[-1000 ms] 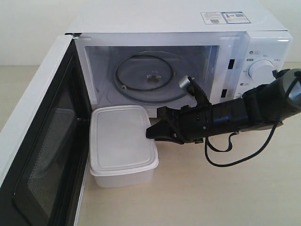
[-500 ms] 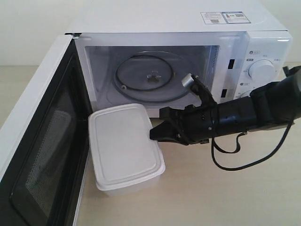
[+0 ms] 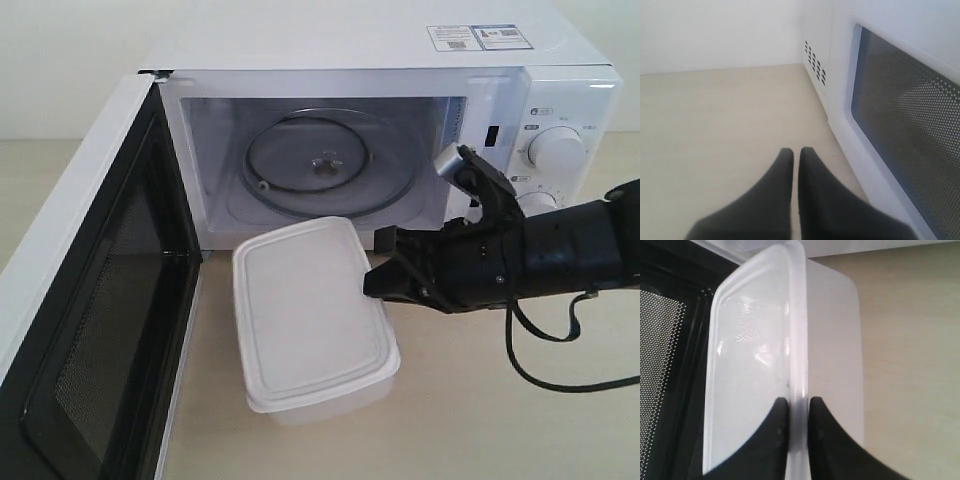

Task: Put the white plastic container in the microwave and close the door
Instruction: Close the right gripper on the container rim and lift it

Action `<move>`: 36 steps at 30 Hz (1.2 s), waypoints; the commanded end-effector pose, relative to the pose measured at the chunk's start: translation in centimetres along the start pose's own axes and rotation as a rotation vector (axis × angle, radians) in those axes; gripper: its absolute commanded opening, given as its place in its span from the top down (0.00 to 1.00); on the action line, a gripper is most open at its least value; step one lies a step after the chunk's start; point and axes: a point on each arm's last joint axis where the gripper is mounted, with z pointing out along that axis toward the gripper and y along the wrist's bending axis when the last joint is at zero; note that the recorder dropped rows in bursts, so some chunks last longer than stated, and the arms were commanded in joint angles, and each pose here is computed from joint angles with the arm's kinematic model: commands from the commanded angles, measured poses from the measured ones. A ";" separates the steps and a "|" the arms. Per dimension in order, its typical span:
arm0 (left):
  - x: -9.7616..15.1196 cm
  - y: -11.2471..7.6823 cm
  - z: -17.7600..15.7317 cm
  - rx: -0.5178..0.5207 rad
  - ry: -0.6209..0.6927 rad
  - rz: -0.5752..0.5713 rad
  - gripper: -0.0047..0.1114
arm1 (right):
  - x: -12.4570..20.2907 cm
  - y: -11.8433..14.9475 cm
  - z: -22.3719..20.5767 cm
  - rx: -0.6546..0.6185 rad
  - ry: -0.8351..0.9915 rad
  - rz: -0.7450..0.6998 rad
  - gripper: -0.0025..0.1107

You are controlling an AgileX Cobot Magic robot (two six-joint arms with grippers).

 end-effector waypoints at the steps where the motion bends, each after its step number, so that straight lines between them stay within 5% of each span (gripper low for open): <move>1: 0.1 0.0 0.0 -0.002 0.006 0.001 0.92 | 0.6 0.2 -1.6 0.047 -0.042 0.062 0.98; 17: 0.1 0.0 0.0 -0.002 0.006 0.001 0.92 | 3.8 3.1 -7.7 0.102 -0.239 0.240 0.98; 25: 0.1 0.0 0.0 -0.002 0.006 0.001 0.92 | 6.0 6.6 -11.0 0.063 -0.370 0.132 0.98; 36: 0.1 0.0 0.0 -0.002 0.006 0.001 0.92 | 5.9 6.6 -11.1 0.060 -0.383 0.166 0.98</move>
